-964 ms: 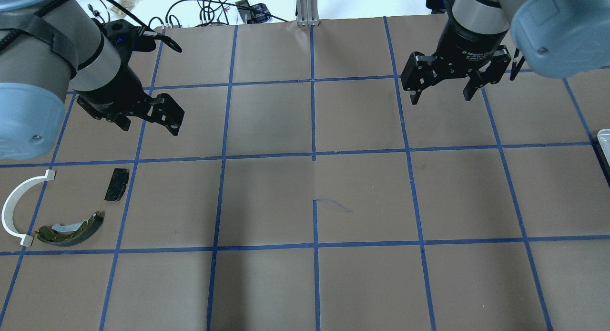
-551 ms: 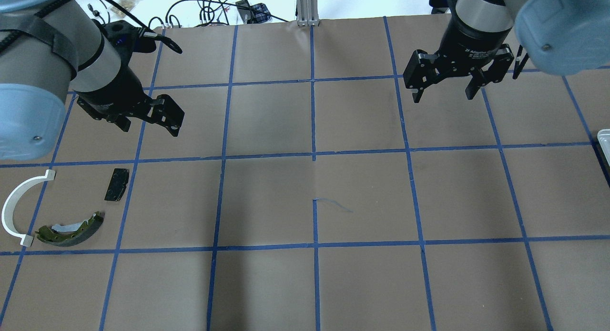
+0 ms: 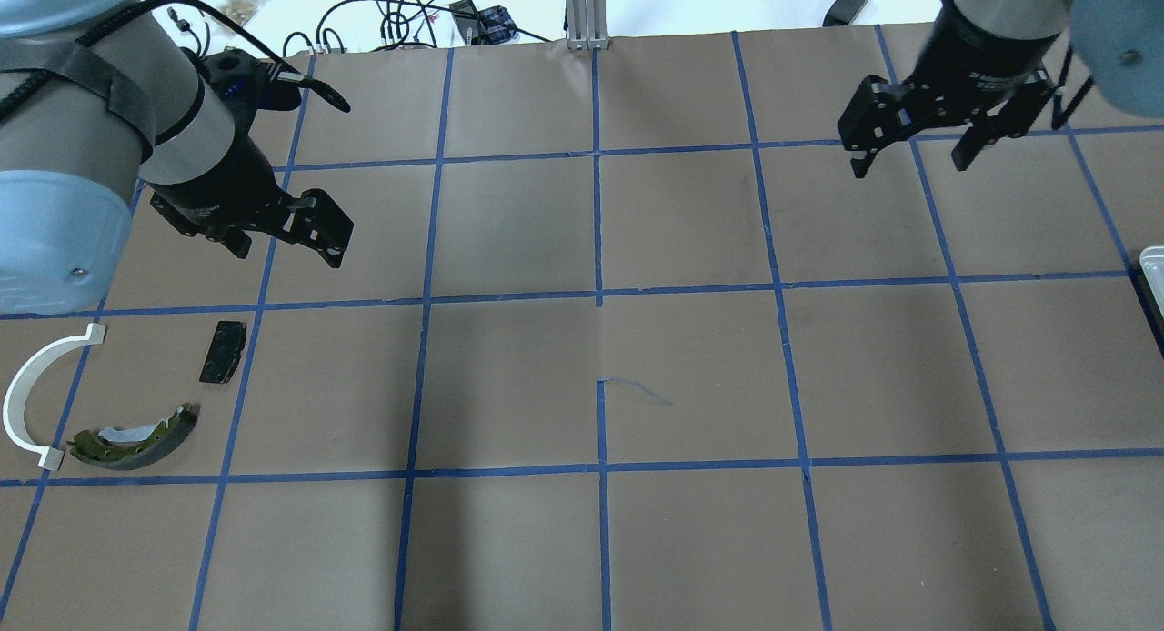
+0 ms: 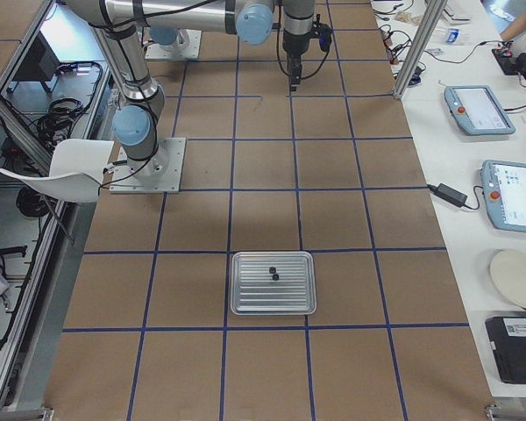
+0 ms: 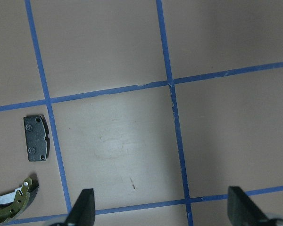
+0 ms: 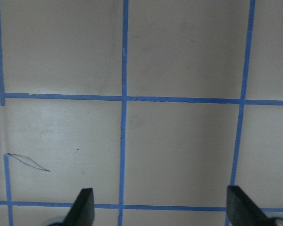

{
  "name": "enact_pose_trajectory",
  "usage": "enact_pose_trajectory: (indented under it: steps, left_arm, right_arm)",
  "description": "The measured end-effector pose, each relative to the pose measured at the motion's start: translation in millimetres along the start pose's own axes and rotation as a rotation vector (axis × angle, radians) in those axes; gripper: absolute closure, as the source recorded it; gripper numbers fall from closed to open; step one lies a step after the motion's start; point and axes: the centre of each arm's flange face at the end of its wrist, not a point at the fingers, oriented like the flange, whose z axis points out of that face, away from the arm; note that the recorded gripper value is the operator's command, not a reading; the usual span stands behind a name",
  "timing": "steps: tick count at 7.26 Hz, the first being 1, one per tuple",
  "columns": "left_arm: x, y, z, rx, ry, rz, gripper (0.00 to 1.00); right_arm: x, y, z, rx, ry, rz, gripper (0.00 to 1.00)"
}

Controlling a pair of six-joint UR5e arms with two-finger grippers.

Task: Place bearing gear from tray to pile

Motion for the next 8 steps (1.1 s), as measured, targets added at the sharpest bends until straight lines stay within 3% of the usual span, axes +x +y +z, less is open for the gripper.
enact_pose_trajectory:
  steps: [2,3,5,8]
  left_arm:
    - [-1,-1,1,-0.003,-0.001,-0.001,0.0]
    - [-1,-1,3,-0.006,-0.001,-0.001,0.0]
    - [-1,1,-1,0.0,-0.006,0.001,0.0]
    - [-2,3,6,-0.014,0.0,0.006,0.0]
  right_arm:
    - [95,0,14,-0.036,0.019,0.019,0.0]
    - [148,4,25,-0.064,0.028,-0.029,0.0]
    - [257,11,59,-0.077,0.024,-0.179,0.0]
    - [390,28,143,-0.083,-0.004,-0.435,0.0]
